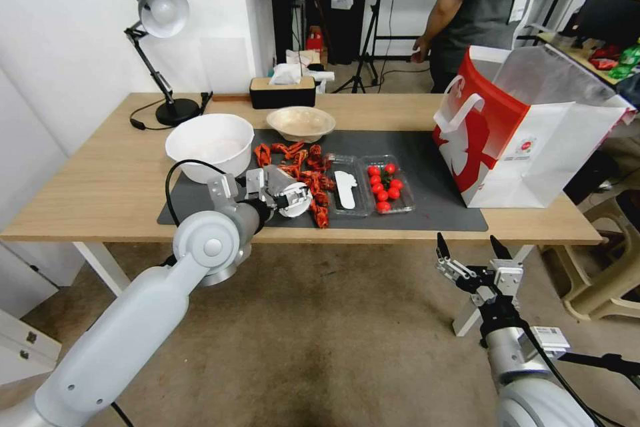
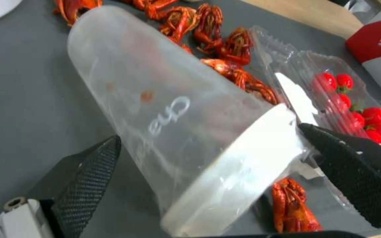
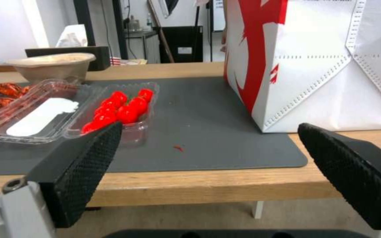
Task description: Pick up the trash from the table and place it into the takeout bag.
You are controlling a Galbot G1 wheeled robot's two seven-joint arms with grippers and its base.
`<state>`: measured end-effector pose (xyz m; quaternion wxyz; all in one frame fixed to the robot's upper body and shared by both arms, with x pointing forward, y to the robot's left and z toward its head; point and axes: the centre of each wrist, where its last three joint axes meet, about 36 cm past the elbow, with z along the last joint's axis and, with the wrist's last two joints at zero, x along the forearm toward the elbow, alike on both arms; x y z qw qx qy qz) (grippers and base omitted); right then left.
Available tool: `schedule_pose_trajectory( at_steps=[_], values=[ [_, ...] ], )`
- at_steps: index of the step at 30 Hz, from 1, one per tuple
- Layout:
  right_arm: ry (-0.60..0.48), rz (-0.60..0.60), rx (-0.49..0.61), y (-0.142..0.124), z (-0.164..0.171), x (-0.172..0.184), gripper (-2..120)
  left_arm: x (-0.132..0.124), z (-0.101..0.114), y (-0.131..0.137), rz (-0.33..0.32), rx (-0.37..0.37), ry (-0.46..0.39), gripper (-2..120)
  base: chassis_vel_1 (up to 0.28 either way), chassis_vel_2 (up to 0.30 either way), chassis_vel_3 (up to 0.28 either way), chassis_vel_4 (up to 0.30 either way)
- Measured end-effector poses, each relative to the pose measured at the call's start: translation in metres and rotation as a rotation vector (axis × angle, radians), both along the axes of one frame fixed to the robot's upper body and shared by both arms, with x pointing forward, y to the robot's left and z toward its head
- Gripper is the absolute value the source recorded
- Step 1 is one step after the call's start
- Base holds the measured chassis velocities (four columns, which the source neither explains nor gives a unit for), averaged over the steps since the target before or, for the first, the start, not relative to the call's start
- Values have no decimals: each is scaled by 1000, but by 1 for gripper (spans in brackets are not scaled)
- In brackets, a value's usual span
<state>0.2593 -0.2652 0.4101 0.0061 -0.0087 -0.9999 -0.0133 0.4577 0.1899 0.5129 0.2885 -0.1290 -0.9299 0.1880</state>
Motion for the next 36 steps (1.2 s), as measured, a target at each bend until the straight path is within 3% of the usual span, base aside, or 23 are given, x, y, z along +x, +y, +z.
schedule_pose_trajectory(
  at_steps=[16,25,31,36],
  values=[
    [-1,-6,2,-1,-1,0,100,5,-5,2,40,8,-16,100,0,0,0,0],
    [0,-8,5,0,-2,1,100,3,-9,4,23,28,6,99,0,0,0,0],
    [0,-8,4,0,-2,1,100,3,-11,5,35,25,7,79,0,0,0,0],
    [0,-8,3,0,-2,1,100,4,-12,6,46,21,2,73,0,0,0,0]
  ],
)
